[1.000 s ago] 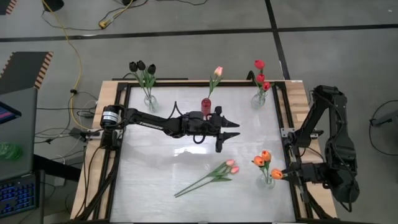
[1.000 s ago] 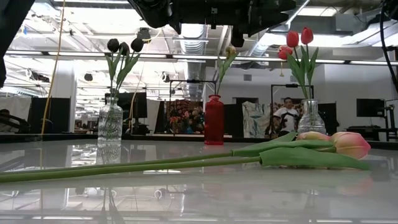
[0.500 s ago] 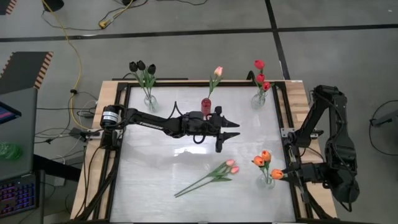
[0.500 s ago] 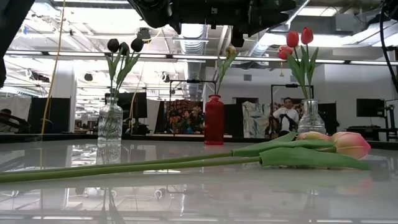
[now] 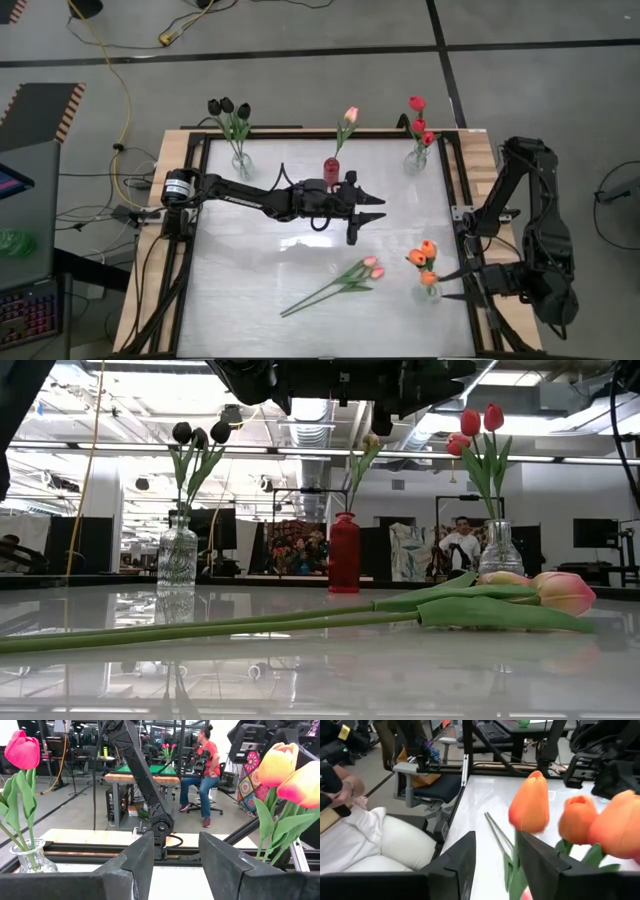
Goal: Sort flowers into vase by color
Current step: Put the orange flower into the bottom transparent vase, then put the top pink flower into the red transparent vase
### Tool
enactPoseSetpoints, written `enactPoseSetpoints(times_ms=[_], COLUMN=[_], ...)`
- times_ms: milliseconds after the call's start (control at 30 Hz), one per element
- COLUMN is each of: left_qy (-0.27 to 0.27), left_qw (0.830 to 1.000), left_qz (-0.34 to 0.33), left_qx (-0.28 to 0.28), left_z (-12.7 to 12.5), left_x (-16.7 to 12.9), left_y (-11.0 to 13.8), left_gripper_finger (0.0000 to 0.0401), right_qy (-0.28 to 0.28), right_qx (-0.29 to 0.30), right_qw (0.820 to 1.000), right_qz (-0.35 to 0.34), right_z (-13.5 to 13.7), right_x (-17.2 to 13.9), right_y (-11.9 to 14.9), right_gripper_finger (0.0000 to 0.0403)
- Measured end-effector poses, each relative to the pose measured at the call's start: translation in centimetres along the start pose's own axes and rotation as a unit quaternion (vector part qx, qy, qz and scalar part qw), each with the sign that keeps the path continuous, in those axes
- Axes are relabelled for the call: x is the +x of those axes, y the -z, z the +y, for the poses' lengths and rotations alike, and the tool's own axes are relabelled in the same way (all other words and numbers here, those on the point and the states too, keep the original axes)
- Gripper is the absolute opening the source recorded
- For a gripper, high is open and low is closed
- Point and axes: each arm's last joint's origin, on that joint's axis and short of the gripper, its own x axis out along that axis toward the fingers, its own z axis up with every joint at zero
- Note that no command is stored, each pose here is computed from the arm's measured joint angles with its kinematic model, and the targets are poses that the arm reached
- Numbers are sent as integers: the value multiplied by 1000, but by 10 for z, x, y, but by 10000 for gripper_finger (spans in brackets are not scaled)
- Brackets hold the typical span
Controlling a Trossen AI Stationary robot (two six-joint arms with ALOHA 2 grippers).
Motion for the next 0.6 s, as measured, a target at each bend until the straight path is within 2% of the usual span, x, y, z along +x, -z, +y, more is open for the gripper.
enactPoseSetpoints(times_ms=[167,400,600], left_qy=[-1,-5,7], left_qw=[1000,999,995], left_qz=[12,52,100], left_qx=[2,-3,-4], left_z=[0,3,2], left_x=[0,-1,-2], left_y=[2,10,19], left_gripper_finger=[144,144,144], right_qy=[-15,-30,-29], right_qx=[15,54,-2], right_qw=[1000,998,999], right_qz=[2,-13,-34], right_z=[-6,-20,-39], right_x=[-5,-18,-27], right_y=[-6,-31,-48], right_gripper_finger=[177,177,177])
